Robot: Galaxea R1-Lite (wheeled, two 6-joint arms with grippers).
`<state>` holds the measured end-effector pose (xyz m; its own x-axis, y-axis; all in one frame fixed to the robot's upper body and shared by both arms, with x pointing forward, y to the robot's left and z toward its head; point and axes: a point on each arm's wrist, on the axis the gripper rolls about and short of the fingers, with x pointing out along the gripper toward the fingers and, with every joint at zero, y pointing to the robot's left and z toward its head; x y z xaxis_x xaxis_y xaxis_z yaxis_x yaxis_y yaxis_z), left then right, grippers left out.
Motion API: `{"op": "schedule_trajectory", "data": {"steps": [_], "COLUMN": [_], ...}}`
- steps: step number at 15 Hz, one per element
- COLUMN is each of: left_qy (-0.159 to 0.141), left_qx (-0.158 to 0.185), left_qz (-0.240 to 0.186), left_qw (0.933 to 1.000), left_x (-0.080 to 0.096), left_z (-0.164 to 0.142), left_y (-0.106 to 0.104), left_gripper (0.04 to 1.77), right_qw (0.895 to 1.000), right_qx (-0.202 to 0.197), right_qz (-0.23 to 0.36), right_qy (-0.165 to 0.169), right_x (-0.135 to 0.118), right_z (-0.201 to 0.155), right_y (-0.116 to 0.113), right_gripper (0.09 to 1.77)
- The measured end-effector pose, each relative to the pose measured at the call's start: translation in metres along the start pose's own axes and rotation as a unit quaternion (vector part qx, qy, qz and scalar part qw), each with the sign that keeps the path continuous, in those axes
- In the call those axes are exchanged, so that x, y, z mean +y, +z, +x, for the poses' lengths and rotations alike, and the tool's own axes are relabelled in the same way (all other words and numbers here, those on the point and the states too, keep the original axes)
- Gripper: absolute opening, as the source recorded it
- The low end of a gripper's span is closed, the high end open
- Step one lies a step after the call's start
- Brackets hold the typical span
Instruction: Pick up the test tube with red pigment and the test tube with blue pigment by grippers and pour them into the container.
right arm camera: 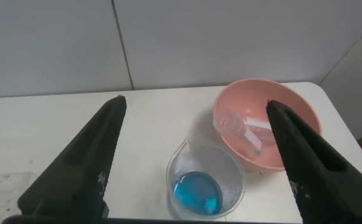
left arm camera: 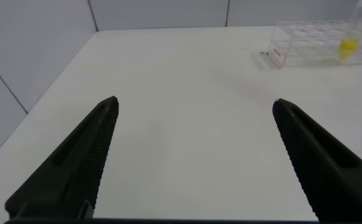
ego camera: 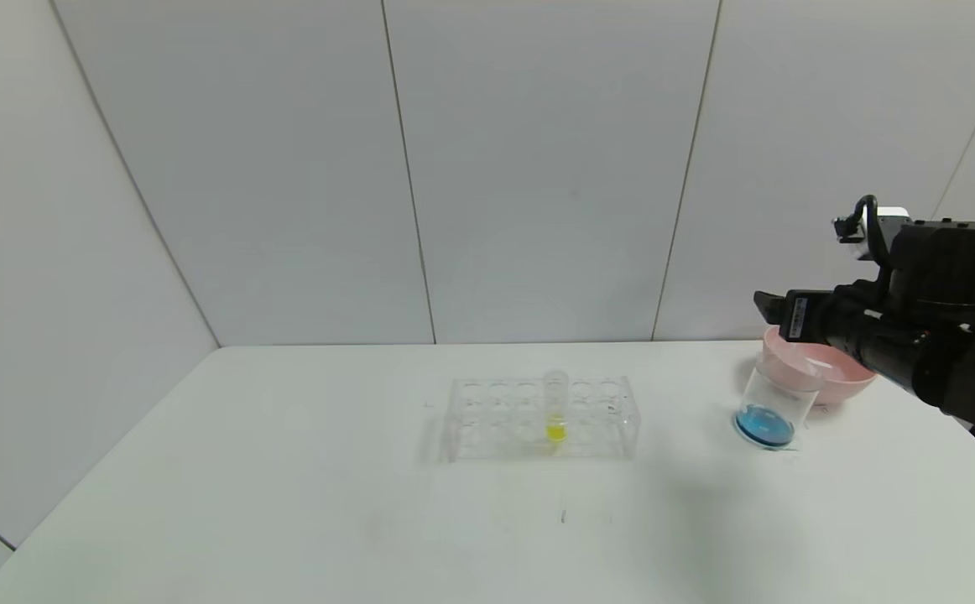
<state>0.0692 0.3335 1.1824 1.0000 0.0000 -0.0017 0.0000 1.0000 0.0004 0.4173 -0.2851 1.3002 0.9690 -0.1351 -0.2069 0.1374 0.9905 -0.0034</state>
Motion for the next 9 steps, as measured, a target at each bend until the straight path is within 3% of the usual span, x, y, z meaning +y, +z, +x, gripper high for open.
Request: {"op": "schedule_trajectory", "data": {"steps": [6,9], "left_qy": [0.000,0.000], "left_qx": [0.000,0.000], "left_qz": [0.000,0.000], "left_qw": [1.0000,1.0000], "left_x": [0.000,0.000], "left_z": [0.000,0.000], "left_y": [0.000,0.000], "left_gripper": [1.76,1.76], "right_qw": [0.999,0.996], "right_qx": [-0.047,-0.078], "right_qz": [0.007,0.004], "right_qy": [0.025,0.043], "right_x": [-0.023,-0.037], "right_z": [-0.071,-0.123], "right_y": [0.020,0.027], "right_gripper": [1.66,1.68]}}
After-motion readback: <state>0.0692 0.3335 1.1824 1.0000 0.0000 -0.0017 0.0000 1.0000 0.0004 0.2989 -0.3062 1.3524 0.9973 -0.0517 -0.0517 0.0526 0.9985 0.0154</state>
